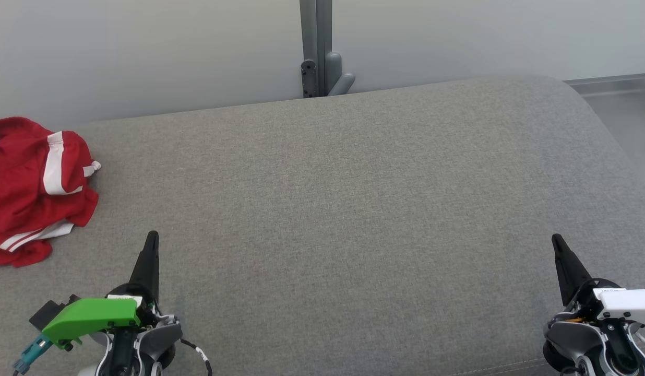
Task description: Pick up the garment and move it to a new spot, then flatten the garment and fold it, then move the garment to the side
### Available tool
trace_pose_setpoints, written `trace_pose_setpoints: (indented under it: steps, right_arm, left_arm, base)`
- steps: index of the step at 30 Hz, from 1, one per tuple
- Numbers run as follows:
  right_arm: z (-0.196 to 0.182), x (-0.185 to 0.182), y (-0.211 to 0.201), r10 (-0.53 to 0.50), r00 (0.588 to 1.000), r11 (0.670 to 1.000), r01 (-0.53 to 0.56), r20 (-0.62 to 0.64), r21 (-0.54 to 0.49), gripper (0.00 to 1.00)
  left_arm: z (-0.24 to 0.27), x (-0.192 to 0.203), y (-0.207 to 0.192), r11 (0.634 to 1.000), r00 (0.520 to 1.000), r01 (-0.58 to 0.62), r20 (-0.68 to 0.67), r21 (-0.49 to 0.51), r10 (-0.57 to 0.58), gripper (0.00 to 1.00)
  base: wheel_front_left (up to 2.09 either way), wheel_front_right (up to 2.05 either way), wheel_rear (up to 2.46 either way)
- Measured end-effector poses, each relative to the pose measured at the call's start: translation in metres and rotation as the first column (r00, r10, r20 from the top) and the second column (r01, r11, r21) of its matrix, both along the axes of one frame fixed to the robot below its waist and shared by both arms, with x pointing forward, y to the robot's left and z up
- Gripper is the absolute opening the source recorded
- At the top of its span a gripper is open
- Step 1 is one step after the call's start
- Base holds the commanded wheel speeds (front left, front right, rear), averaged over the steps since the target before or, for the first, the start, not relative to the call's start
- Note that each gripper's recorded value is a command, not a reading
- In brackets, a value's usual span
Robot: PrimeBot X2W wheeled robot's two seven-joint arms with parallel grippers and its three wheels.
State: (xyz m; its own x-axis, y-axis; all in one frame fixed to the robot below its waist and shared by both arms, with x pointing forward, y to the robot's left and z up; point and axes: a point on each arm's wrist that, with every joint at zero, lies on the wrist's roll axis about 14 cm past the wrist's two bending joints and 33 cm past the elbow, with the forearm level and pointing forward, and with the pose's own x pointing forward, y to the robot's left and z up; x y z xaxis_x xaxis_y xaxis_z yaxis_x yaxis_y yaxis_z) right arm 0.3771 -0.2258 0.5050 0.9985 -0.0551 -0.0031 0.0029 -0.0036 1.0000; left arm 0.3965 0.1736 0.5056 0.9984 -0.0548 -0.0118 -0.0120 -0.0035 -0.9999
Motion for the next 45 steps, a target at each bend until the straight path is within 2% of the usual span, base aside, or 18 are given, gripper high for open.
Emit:
trace_pose_setpoints:
  steps: [28, 29, 34, 45]
  right_arm:
    - [-0.001, 0.0, 0.0, 0.0, 1.0, 1.0, 0.0, -0.002, 0.001, 0.0]
    - [-0.004, -0.001, 0.001, -0.001, 1.0, 1.0, 0.001, -0.012, 0.004, 1.0]
    - [-0.026, -0.012, 0.005, -0.003, 0.997, 1.0, 0.004, -0.077, 0.023, 1.0]
    - [-0.027, -0.015, 0.006, -0.027, 0.996, 1.0, 0.026, -0.082, -0.016, 1.0]
  left_arm:
    - [-0.001, 0.0, 0.0, 1.0, 1.0, 0.0, -0.003, 0.0, 0.0, 0.0]
    - [-0.005, -0.002, 0.0, 1.0, 1.0, 0.0, -0.014, -0.001, 0.0, 1.0]
    - [-0.032, -0.016, -0.002, 1.0, 0.995, -0.003, -0.096, -0.005, 0.002, 1.0]
    - [-0.029, -0.017, -0.005, 1.0, 0.996, -0.015, -0.084, 0.025, 0.017, 1.0]
  base:
    - [0.0, 0.0, 0.0]
    - [0.0, 0.0, 0.0]
    - [0.0, 0.0, 0.0]
    - [0.0, 0.0, 0.0]
